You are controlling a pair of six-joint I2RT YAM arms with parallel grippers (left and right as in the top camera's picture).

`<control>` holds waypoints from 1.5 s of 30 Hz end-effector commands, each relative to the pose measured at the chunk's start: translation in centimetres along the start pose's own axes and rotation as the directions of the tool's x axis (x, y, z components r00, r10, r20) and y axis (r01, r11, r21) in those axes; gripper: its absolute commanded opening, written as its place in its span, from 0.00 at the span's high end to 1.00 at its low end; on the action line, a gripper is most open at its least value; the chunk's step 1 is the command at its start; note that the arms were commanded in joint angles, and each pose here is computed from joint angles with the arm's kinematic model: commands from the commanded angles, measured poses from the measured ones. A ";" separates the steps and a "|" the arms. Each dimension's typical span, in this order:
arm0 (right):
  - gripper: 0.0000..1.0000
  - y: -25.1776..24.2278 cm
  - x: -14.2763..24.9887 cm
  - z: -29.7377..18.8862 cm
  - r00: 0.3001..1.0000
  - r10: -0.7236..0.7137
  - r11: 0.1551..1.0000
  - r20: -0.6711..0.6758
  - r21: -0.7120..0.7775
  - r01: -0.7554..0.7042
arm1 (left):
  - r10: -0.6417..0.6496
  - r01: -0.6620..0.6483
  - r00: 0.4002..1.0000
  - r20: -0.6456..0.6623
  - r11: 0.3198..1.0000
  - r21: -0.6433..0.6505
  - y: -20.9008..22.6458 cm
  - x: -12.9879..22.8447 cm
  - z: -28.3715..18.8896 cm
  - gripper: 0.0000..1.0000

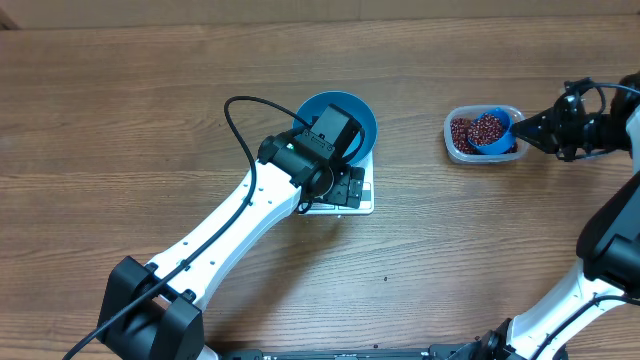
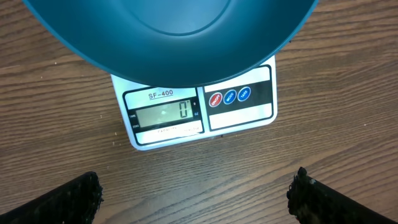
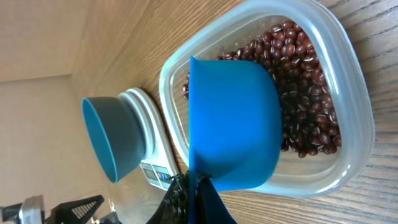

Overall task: Scoop item into bowl and weigh 150g on scale
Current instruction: 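Lift the bean-filled blue scoop up out of the tub, right gripper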

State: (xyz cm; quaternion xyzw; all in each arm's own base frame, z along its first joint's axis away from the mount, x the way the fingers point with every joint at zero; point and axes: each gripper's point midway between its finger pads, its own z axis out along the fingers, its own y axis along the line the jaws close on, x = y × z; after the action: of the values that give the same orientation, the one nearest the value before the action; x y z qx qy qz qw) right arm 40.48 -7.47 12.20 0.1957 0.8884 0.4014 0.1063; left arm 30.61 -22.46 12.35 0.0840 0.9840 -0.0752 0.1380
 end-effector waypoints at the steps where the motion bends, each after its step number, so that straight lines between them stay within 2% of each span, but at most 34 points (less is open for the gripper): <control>1: 0.96 0.8 0.0 -0.8 1.000 -0.023 0.996 0.014 -0.088 0.024 | 0.016 -0.016 1.000 -0.017 1.000 -0.001 0.2 0.3 0.5 0.00; 11: 0.96 1.4 -0.1 -2.2 0.999 0.025 0.983 0.037 -0.183 -0.018 | 0.016 -0.016 1.000 -0.017 1.000 -0.001 0.1 0.3 0.5 0.00; 25: 0.96 3.9 -0.1 -3.7 0.996 -0.024 0.934 0.085 -0.353 0.052 | 0.016 -0.016 1.000 -0.017 1.000 -0.001 0.2 0.3 0.5 0.00; 34: 0.96 4.3 0.0 -3.8 0.998 0.023 0.928 0.064 -0.372 0.002 | 0.016 -0.016 1.000 -0.017 1.000 -0.001 0.2 0.3 0.5 0.00; 41: 0.96 6.1 -0.1 -4.7 0.996 0.013 0.885 0.091 -0.465 0.030 | 0.016 -0.016 1.000 -0.017 1.000 -0.001 0.2 0.3 0.5 0.00; 45: 0.96 6.4 0.1 -4.5 0.996 -0.001 0.883 0.088 -0.468 0.042 | 0.016 -0.016 1.000 -0.017 1.000 -0.001 0.1 0.3 0.5 0.01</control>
State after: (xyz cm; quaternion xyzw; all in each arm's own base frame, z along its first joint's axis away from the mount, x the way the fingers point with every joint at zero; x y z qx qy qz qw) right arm 39.95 -6.92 18.55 0.1872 0.7825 0.5693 0.1690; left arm 30.61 -22.46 12.37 0.0840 0.9840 -0.0753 0.1382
